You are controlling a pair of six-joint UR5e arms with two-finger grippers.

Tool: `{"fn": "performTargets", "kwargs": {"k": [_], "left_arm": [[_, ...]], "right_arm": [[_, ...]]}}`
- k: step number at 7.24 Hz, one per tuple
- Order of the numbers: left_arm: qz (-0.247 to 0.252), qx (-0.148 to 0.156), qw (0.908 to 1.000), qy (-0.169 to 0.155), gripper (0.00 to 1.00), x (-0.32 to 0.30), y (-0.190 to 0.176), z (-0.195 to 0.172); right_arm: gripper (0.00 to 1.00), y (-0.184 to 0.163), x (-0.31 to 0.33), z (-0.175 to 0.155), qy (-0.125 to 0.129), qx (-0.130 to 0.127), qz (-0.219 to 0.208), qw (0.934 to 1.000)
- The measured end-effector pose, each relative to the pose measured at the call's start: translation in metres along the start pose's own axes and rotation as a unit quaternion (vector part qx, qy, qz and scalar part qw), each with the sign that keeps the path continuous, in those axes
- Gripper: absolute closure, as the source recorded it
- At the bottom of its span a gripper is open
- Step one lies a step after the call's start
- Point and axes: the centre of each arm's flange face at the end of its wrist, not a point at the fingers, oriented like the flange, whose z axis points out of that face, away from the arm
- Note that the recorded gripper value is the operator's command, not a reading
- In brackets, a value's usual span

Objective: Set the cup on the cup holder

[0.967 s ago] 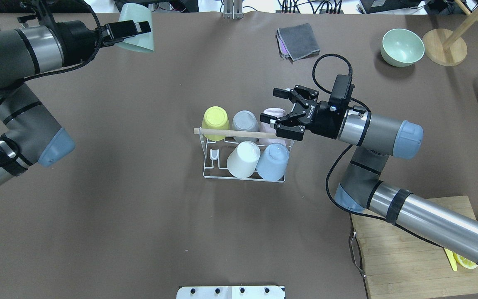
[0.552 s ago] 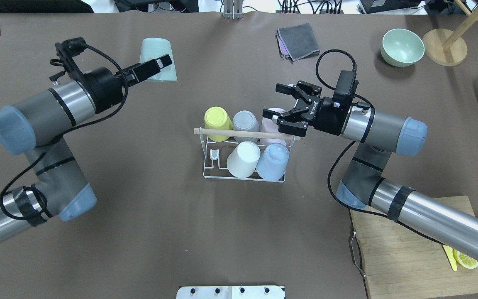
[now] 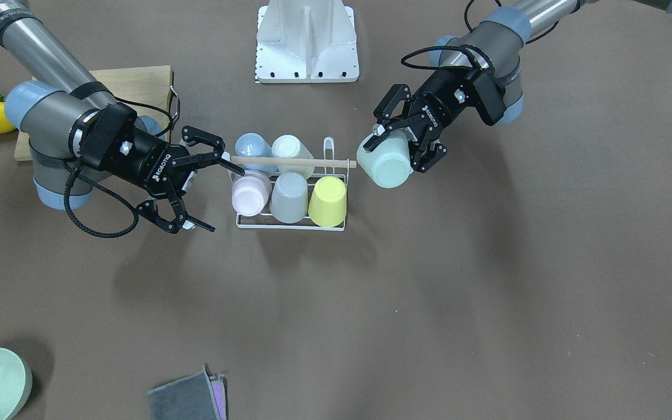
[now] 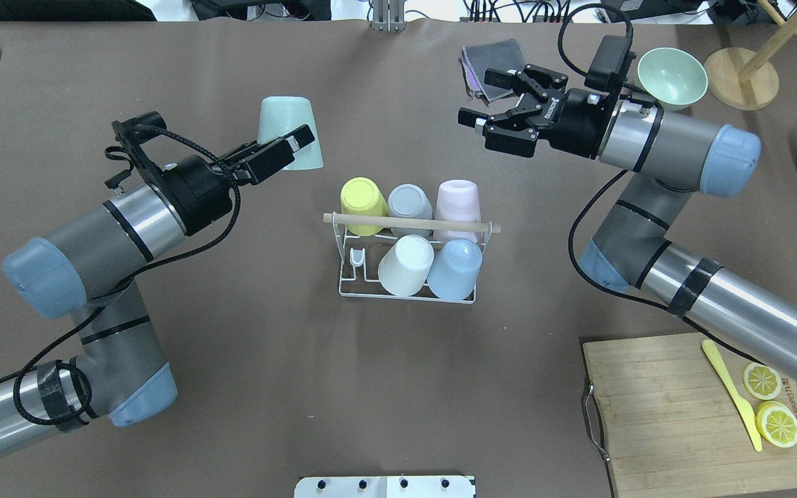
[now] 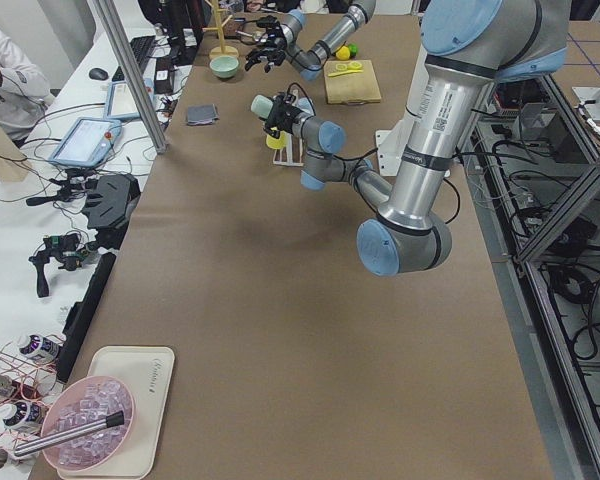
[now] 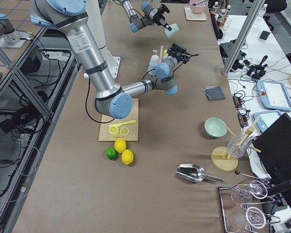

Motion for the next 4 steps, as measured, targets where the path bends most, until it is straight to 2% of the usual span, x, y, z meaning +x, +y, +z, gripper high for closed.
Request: {"fn": "performTargets", "kwargs": {"k": [2, 4], "left_arm": [[0.018, 0.016, 0.9997, 0.003, 0.56, 0.011, 0.005, 0.001], [0.052, 0.013, 0.9985, 0.001, 0.56, 0.027, 0.047, -0.001]], "right_arm": [[0.0, -0.037, 0.026, -0.004, 0.051, -0.021, -0.017, 0.9983], [0.0, -0.054, 0.049, -0.008, 0.106, -0.069, -0.033, 0.9915]]}}
